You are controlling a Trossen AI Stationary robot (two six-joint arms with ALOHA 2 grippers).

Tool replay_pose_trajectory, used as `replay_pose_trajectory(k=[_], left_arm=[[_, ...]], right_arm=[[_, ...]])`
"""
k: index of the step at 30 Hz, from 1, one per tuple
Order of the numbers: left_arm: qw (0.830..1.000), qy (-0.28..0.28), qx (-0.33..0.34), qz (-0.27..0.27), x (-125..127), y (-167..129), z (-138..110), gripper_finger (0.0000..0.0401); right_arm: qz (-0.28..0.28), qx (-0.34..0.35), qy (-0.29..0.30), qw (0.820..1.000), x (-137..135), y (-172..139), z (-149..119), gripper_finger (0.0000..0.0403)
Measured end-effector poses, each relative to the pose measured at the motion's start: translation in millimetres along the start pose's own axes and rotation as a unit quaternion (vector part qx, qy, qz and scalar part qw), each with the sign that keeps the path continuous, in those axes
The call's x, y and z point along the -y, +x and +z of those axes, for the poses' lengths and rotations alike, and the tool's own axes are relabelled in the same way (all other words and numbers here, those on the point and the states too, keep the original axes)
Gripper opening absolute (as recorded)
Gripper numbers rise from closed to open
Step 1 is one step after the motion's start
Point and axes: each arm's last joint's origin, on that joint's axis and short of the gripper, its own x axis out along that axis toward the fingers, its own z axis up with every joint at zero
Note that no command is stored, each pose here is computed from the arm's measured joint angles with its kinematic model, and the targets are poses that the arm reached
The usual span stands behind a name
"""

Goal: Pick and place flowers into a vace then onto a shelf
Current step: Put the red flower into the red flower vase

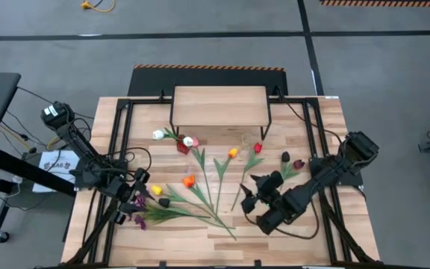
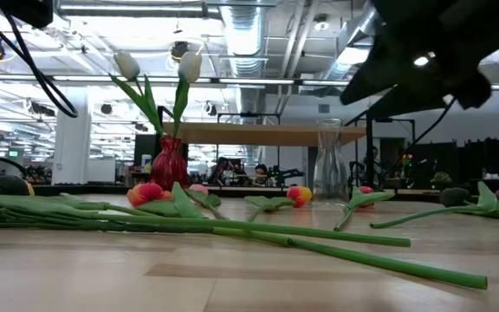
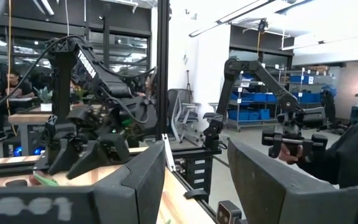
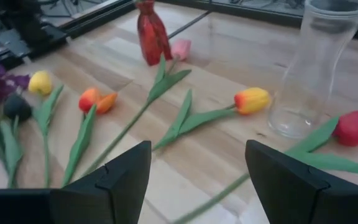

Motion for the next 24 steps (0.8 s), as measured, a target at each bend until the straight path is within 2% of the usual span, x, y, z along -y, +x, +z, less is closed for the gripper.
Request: replay_pose_trajectory(k=[6,11,17,21,24], left_arm=[[1.000,-0.003,0.000,0.000,0,0,0,0.0164],[1.000,-0.006,0.000,0.000,0,0,0,0.0164],[1.000,-0.010,0.000,0.000,0,0,0,0.0164],[1.000,-0.014,-0.003,0.000,0,0,-1,0.0164],[1.000,-0.013,-0.005,0.000,0,0,-1,0.0164]], right_arm=[[-0.027,-0.026,0.068,0.997,5,20,10,0.0255],[-0.048,-0.089,0.120,0.988,11,40,18,0.0255],[-0.090,-0.173,0.129,0.972,26,59,23,0.0255],[-0.142,-0.199,0.132,0.961,39,63,25,0.0255],[-0.159,-0.205,0.139,0.956,44,67,27,0.0255]])
